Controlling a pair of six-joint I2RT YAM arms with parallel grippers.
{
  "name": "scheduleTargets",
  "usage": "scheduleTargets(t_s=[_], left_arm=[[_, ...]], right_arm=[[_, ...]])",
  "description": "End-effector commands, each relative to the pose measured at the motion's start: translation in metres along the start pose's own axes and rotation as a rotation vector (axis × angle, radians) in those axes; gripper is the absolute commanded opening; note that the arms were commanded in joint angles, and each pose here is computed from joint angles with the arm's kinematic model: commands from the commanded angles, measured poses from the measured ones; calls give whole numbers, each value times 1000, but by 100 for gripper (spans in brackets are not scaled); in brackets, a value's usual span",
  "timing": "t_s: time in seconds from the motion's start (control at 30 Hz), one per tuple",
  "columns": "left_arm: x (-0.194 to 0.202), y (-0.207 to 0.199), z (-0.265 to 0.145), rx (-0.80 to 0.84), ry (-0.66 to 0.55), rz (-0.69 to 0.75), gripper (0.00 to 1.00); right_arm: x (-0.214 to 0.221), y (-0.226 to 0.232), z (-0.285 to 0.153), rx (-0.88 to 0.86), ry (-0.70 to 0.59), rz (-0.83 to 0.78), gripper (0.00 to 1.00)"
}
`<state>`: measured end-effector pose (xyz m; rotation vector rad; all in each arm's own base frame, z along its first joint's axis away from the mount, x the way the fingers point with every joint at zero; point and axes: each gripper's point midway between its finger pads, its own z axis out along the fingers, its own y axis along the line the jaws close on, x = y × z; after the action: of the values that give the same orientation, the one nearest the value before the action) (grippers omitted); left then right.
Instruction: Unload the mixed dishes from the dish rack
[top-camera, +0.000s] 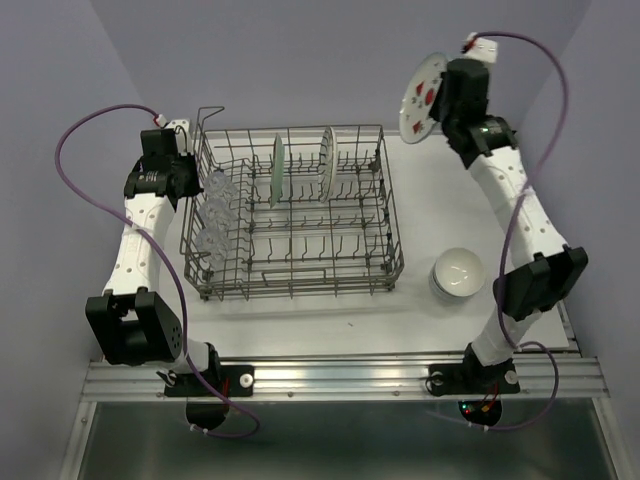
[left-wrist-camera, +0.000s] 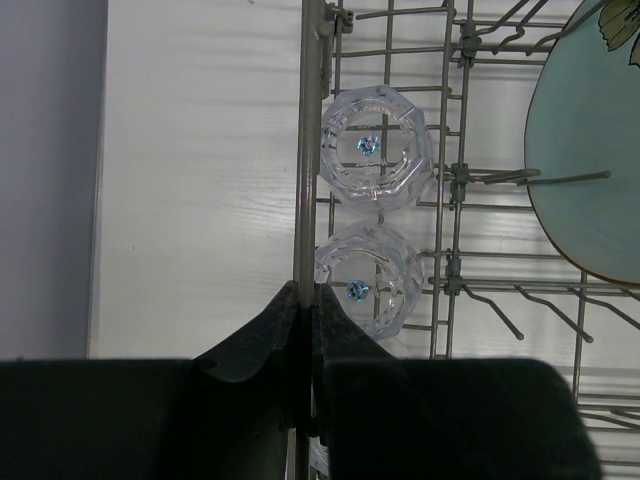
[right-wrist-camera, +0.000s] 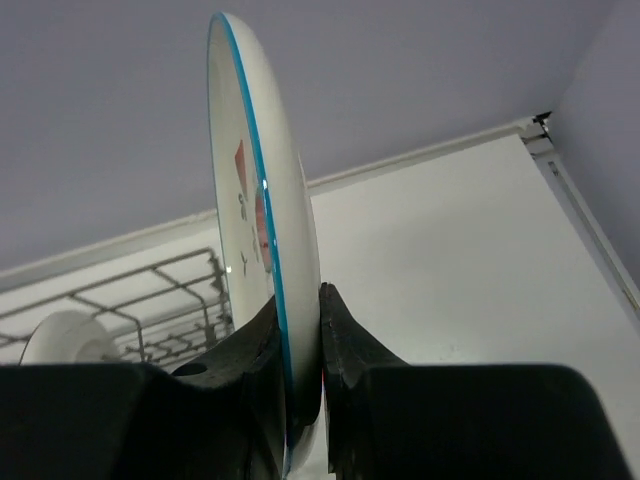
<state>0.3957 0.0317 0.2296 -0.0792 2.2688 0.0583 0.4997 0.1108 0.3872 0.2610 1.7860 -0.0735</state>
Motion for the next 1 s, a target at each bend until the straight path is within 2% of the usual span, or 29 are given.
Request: scheduleTargets(t_s=[0.0, 0.07, 0.1, 0.2, 0.23, 0.27, 0.3, 0.37, 0.5, 0.57, 0.73, 0.97], left_arm=[[-16, 4, 2, -15, -49, 10, 0], [-16, 4, 3, -14, -48, 5, 0], [-16, 3, 3, -14, -48, 8, 0], [-15, 5, 4, -23, -41, 5, 0], [-14, 5, 4, -23, -40, 4, 0], [-14, 5, 4, -21, -38, 6, 0], [-15, 5, 4, -23, -41, 4, 0], [-15, 5, 5, -21, -41, 1, 0], [-14, 5, 6, -23, -37, 5, 0], [-14, 5, 7, -23, -34, 1, 0], [-11, 3, 12, -10, -17, -3, 0], [-13, 2, 12, -7, -20, -9, 0]], right_arm=[[-65, -83, -6, -63, -109, 322, 1], [-57, -110, 0, -70, -80, 358, 1], [-38, -146, 13, -27, -42, 390, 1], [-19, -157, 17, -178, 28, 459, 1], [6, -165, 24, -187, 80, 482, 1], [9, -183, 31, -192, 66, 514, 1], [19, -180, 32, -262, 101, 533, 1], [51, -193, 47, -294, 149, 566, 1], [87, -192, 62, -355, 178, 560, 1], [92, -190, 69, -401, 145, 525, 1], [119, -178, 77, -530, 154, 468, 1], [168, -176, 97, -547, 243, 493, 1]])
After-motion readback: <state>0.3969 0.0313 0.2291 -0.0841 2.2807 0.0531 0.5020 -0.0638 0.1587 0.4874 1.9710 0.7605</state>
